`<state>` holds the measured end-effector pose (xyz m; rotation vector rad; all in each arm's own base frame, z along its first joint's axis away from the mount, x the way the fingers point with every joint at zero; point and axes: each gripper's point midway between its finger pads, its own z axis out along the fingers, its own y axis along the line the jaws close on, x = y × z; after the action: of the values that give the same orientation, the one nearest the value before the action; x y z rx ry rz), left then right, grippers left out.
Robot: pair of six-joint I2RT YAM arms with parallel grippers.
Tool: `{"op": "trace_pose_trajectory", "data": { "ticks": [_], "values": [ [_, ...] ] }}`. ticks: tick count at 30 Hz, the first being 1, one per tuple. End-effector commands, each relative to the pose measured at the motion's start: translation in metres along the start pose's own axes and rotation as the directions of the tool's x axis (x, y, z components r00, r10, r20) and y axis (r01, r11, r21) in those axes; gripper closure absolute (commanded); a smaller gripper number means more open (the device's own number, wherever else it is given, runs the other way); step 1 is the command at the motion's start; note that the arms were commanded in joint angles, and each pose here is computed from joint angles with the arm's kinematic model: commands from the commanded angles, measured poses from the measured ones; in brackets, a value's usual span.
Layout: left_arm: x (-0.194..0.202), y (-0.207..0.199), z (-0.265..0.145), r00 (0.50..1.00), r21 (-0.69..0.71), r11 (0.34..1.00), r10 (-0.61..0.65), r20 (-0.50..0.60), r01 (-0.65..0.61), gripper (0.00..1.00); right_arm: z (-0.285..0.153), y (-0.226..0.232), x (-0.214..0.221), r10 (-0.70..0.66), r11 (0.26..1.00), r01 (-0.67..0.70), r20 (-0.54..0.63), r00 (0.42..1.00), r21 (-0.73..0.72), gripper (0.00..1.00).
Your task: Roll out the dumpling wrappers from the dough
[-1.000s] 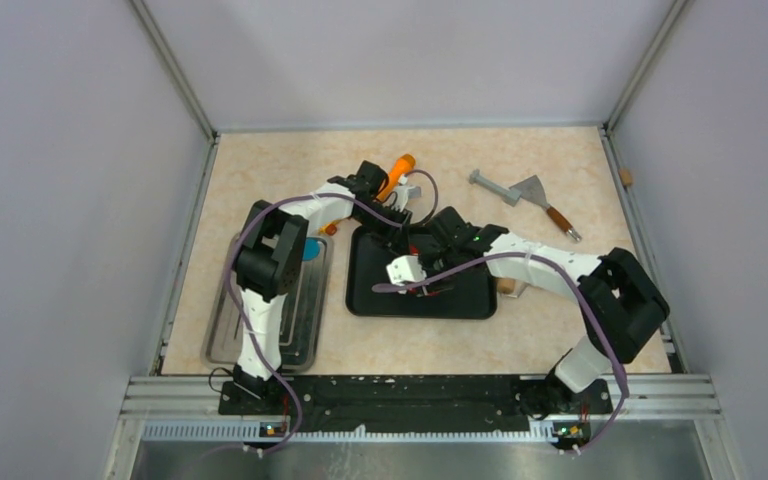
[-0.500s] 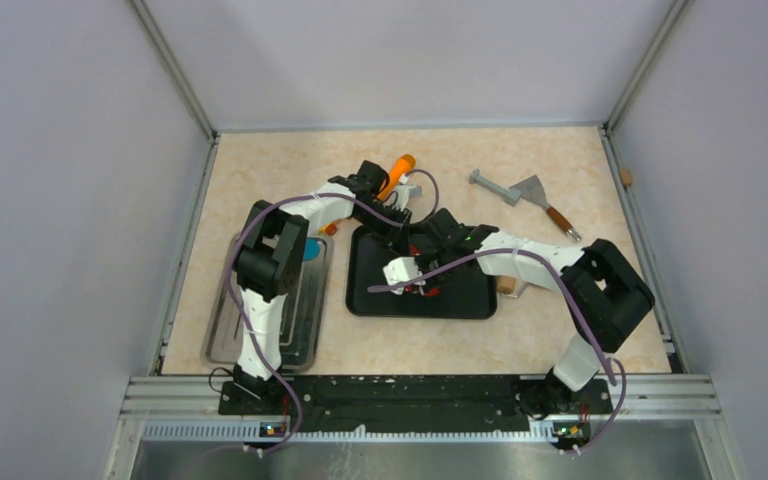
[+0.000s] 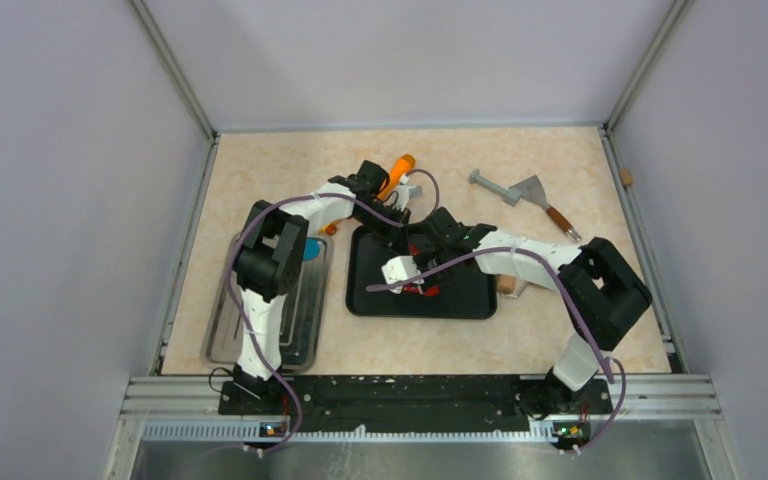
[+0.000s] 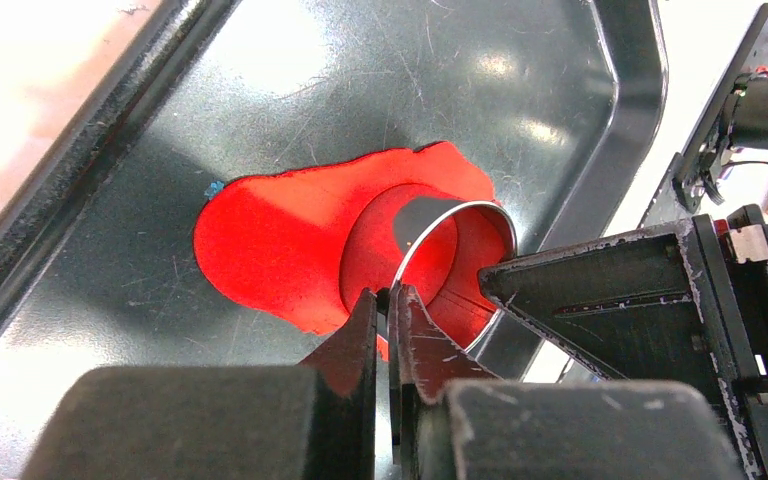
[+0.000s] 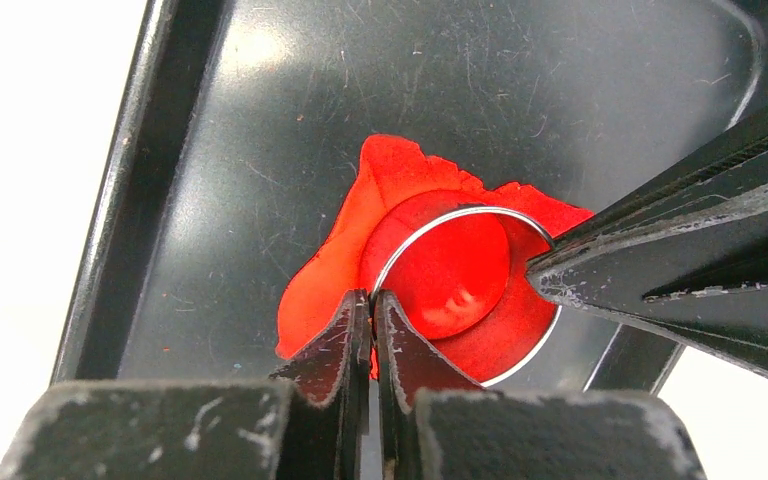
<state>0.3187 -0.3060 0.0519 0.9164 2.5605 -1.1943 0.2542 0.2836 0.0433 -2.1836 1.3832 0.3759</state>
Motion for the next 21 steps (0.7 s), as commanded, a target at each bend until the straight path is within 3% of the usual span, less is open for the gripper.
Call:
{"op": "trace_pose_trajectory", "data": {
  "ticks": [1, 12, 21],
  "values": [
    [0.002, 0.007, 0.006, 1.000, -0.013, 1.000, 0.003, -0.009, -0.003, 0.97, 0.006, 0.000, -0.009, 0.004, 1.000, -0.004, 0.029, 1.000, -0.022, 1.00],
    [0.023, 0.022, 0.015, 0.996, -0.052, 0.997, -0.053, -0.068, 0.050, 1.00, 0.021, 0.012, 0.001, 0.116, 0.992, -0.116, -0.002, 0.993, -0.051, 1.00],
    [0.014, 0.026, 0.021, 0.997, -0.054, 0.998, -0.046, -0.061, 0.042, 1.00, 0.037, 0.023, -0.003, 0.283, 0.959, -0.284, -0.039, 0.958, -0.023, 1.00]
  ]
}}
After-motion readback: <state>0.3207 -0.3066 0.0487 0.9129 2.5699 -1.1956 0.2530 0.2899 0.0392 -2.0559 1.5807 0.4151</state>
